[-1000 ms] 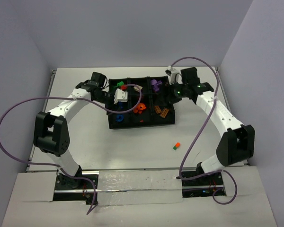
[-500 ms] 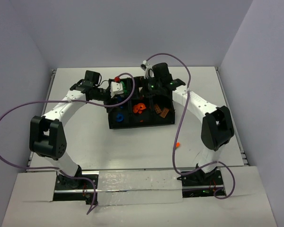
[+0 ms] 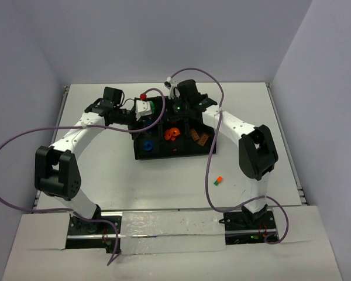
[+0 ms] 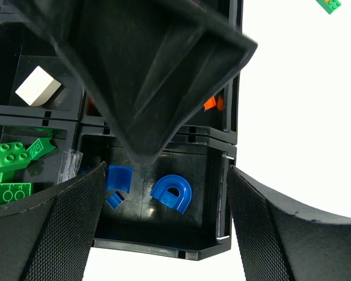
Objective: Sort the legos into containers by color
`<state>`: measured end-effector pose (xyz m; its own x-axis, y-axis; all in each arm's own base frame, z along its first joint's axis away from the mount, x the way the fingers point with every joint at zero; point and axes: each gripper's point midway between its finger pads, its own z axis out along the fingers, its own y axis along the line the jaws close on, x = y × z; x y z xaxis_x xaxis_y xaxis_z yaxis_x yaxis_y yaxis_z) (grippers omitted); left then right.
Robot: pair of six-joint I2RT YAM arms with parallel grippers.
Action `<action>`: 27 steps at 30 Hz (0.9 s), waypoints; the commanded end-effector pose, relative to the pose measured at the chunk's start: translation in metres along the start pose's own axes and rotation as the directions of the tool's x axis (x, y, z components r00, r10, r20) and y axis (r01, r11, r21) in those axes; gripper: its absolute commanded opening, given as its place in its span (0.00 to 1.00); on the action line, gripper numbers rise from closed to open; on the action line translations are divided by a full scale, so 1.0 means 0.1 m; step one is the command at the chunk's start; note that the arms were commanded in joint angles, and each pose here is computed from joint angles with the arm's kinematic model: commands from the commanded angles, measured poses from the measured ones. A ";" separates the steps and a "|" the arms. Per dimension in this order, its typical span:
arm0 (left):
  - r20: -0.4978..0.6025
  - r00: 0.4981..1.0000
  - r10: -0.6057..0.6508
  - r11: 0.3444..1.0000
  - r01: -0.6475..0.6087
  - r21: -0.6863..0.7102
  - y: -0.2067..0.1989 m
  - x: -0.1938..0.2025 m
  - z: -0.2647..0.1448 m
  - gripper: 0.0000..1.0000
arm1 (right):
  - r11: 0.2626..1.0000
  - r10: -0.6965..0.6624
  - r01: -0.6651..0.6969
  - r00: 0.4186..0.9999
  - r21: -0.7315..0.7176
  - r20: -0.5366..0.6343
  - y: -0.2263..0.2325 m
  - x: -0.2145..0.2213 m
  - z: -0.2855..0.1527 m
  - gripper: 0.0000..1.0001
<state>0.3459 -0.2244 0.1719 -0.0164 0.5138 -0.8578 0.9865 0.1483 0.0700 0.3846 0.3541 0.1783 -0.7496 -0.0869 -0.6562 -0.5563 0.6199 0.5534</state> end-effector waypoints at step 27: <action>0.071 0.997 0.007 0.999 -0.009 0.032 -0.17 -0.29 -0.21 0.88 | 0.996 -0.082 0.082 0.996 0.028 0.020 -0.08 -0.13 0.40 0.96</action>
<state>0.3353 -0.2181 0.1765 -0.0501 0.5068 -0.8606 0.9883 0.1497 0.0306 0.3965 0.3797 0.1629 -0.7297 -0.1252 -0.6722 -0.5917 0.6084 0.5290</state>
